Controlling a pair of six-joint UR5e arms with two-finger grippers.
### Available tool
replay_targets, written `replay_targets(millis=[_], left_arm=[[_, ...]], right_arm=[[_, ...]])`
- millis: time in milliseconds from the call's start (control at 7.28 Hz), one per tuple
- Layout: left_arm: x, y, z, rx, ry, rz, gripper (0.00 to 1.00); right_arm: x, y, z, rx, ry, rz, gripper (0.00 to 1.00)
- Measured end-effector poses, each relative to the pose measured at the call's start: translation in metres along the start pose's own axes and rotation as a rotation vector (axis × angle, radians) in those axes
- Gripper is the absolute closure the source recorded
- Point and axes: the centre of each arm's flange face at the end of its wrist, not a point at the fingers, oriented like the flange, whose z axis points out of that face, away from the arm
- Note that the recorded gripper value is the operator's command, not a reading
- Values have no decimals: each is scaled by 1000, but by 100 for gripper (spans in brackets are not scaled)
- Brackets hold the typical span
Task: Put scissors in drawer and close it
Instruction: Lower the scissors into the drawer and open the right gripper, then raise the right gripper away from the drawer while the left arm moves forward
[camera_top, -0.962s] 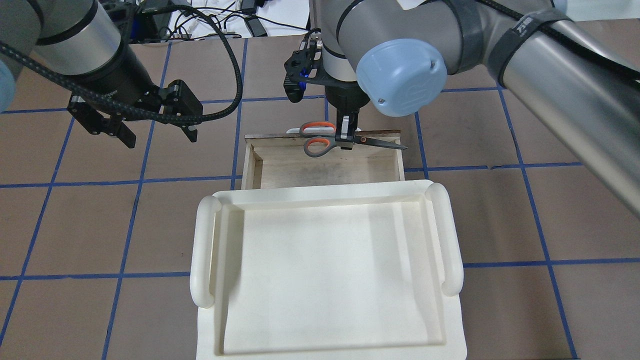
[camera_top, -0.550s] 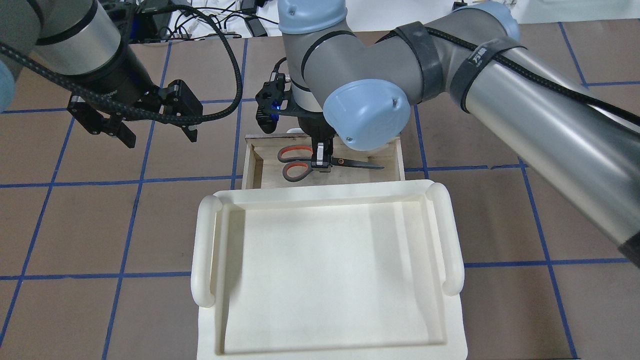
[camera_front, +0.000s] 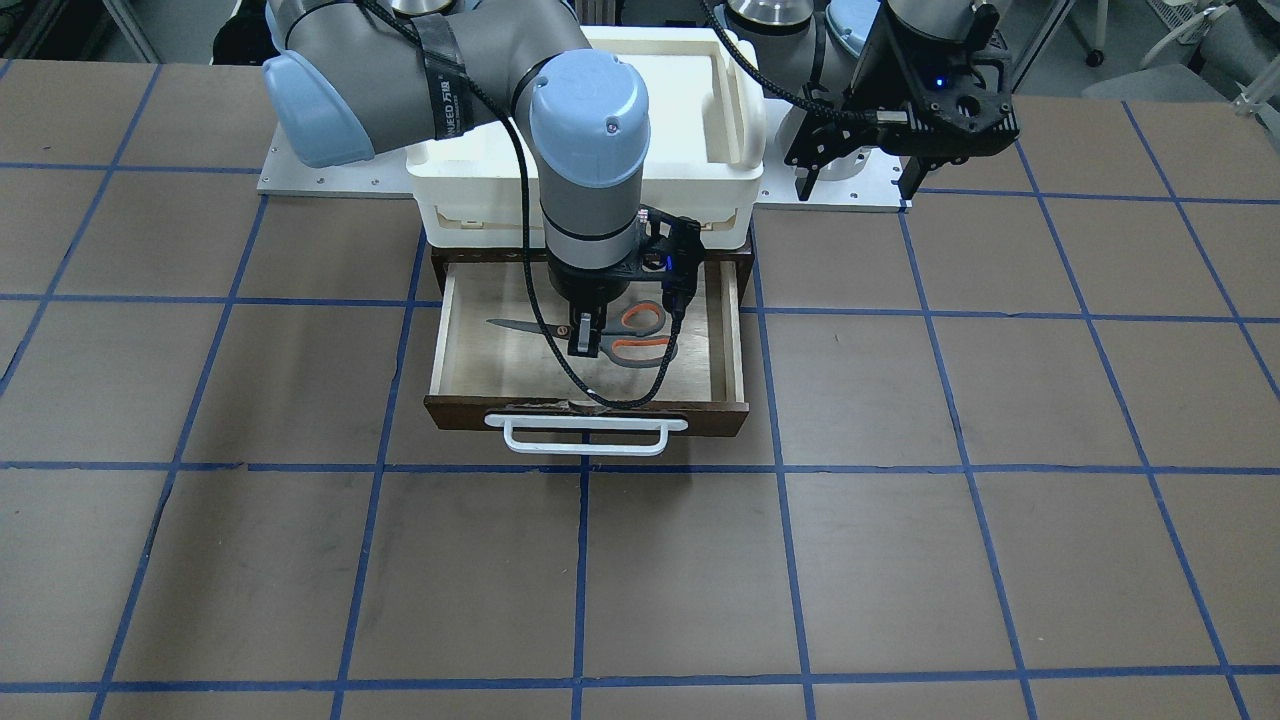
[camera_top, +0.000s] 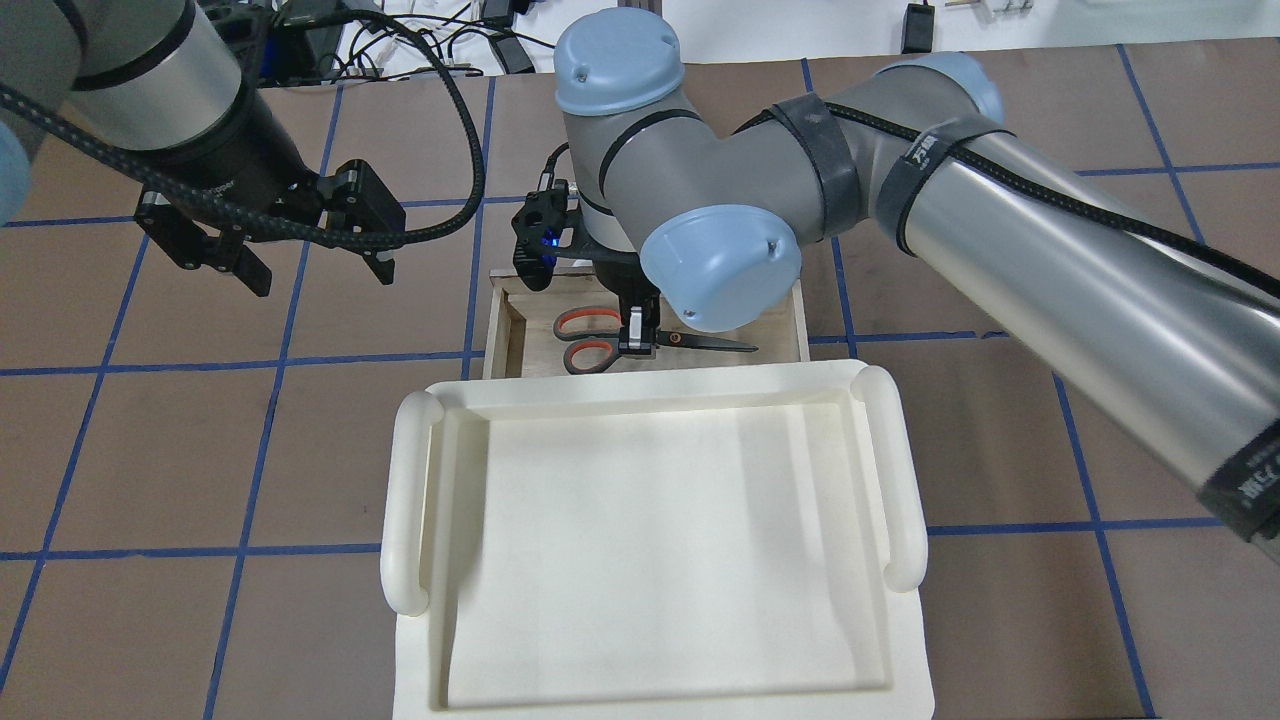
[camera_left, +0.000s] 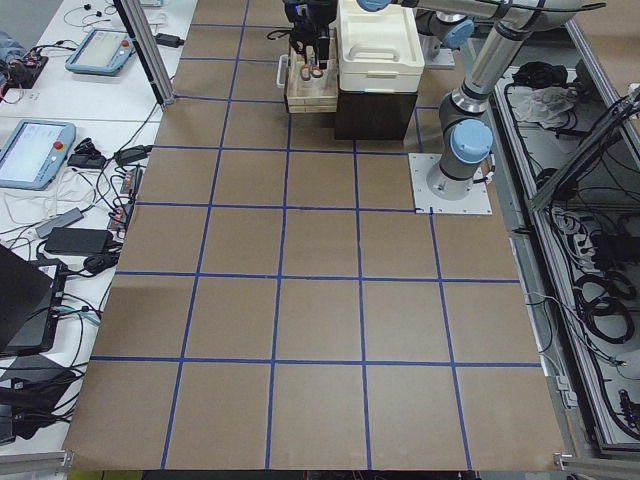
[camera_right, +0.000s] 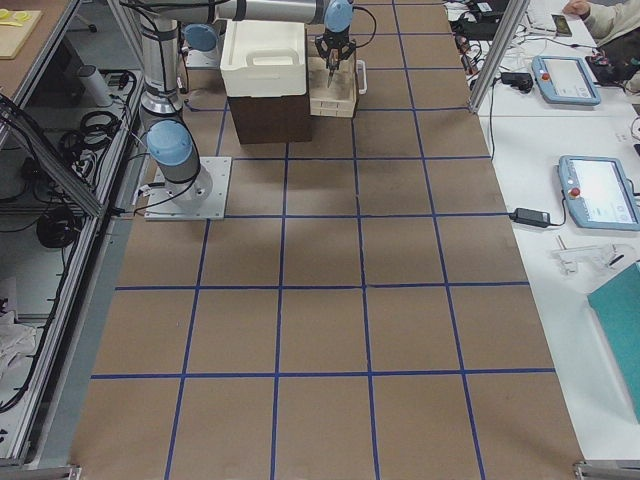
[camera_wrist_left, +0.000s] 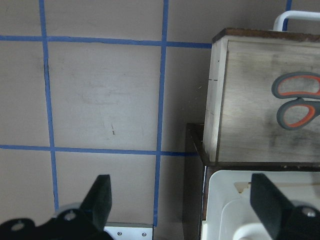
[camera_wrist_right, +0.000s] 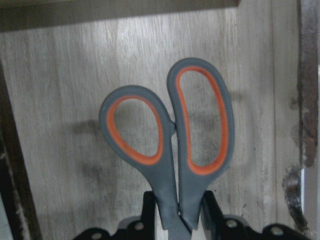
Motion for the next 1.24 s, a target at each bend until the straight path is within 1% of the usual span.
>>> replay_targets(millis=[137, 275, 412, 687, 962, 1099, 1237], left_arm=[[0, 0, 0, 0, 0, 0, 0], [0, 0, 0, 0, 0, 0, 0], [0, 0, 0, 0, 0, 0, 0], [0, 0, 0, 0, 0, 0, 0], [0, -3, 2, 2, 1, -1, 0], [1, -7, 3, 2, 2, -2, 0], [2, -12, 5, 6, 4, -6, 0]], right_arm=[[2, -1, 6, -3, -5, 4, 79], [4, -2, 8, -2, -4, 13, 30], [4, -3, 8, 2, 2, 23, 0], [3, -5, 4, 29, 3, 75, 0], [0, -2, -12, 49, 22, 112, 0], [-2, 4, -27, 59, 41, 170, 0], [0, 15, -42, 72, 61, 302, 0]])
